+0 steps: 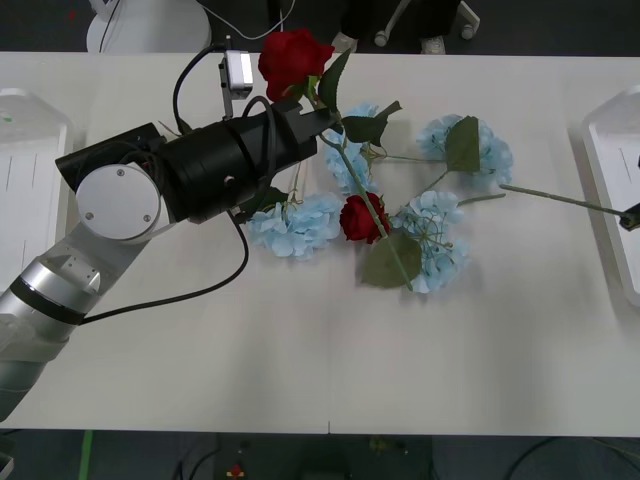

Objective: Put the red flowers into the right box and the blue flowers into the left box

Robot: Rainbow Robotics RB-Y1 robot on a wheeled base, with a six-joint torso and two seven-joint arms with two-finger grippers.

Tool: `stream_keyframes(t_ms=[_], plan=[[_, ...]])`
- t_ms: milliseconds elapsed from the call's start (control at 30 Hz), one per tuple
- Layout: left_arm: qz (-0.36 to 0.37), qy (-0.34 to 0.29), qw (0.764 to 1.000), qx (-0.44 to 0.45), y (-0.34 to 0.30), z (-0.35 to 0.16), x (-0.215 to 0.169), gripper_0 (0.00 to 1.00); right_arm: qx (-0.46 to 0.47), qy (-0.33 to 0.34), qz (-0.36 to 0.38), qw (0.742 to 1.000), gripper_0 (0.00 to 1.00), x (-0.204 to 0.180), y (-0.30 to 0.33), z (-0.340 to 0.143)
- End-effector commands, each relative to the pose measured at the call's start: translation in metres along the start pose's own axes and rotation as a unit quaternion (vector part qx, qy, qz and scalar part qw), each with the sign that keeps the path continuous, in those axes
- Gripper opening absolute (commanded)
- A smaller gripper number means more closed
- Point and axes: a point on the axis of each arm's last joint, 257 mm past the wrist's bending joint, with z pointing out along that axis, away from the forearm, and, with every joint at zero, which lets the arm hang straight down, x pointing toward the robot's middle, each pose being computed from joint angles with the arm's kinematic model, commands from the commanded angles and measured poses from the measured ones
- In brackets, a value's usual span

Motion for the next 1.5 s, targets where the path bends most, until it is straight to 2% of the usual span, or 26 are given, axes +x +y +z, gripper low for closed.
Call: stream_keyframes(t_ms=[33, 100, 267, 333, 367, 467, 667, 800, 900, 1167, 1500], plan=[[0.021, -0.021, 0.999, 0.035, -0.037, 0.007, -0.030, 0.00, -0.027, -0.085, -0.133, 0.987, 0.00, -0.042, 0.015, -0.052], [0.021, -0.021, 0.999, 0.036, -0.037, 0.007, -0.030, 0.00, -0.022, -0.113, -0.205, 0.972, 0.00, -0.058, 0.018, -0.058], [0.014, -0.021, 0.999, 0.038, -0.038, 0.007, -0.030, 0.00, -0.012, -0.171, -0.367, 0.914, 0.00, -0.094, 0.030, -0.074], [0.008, -0.022, 0.999, 0.042, -0.040, 0.006, -0.031, 0.00, 0.005, -0.192, -0.451, 0.872, 0.00, -0.111, 0.035, -0.077], [0.005, -0.023, 0.999, 0.042, -0.040, 0.006, -0.032, 0.00, 0.010, -0.197, -0.472, 0.859, 0.00, -0.115, 0.036, -0.078], [0.004, -0.024, 0.999, 0.044, -0.040, 0.006, -0.034, 0.00, 0.031, -0.230, -0.551, 0.802, 0.00, -0.138, 0.048, -0.088], [0.001, -0.023, 0.999, 0.044, -0.041, 0.005, -0.033, 0.00, 0.048, -0.317, -0.599, 0.734, 0.00, -0.178, 0.082, -0.113], [-0.002, -0.024, 0.999, 0.046, -0.041, 0.005, -0.034, 0.00, 0.110, -0.386, -0.629, 0.666, 0.00, -0.209, 0.095, -0.132], [-0.005, -0.024, 0.999, 0.048, -0.042, 0.005, -0.034, 0.00, 0.164, -0.406, -0.646, 0.625, 0.00, -0.224, 0.094, -0.138], [-0.009, -0.024, 0.998, 0.049, -0.042, 0.004, -0.035, 0.00, 0.257, -0.406, -0.653, 0.586, 0.00, -0.260, 0.070, -0.121], [-0.008, -0.026, 0.998, 0.049, -0.042, 0.003, -0.038, 0.00, 0.288, -0.427, -0.660, 0.546, 0.00, -0.282, 0.072, -0.075]])
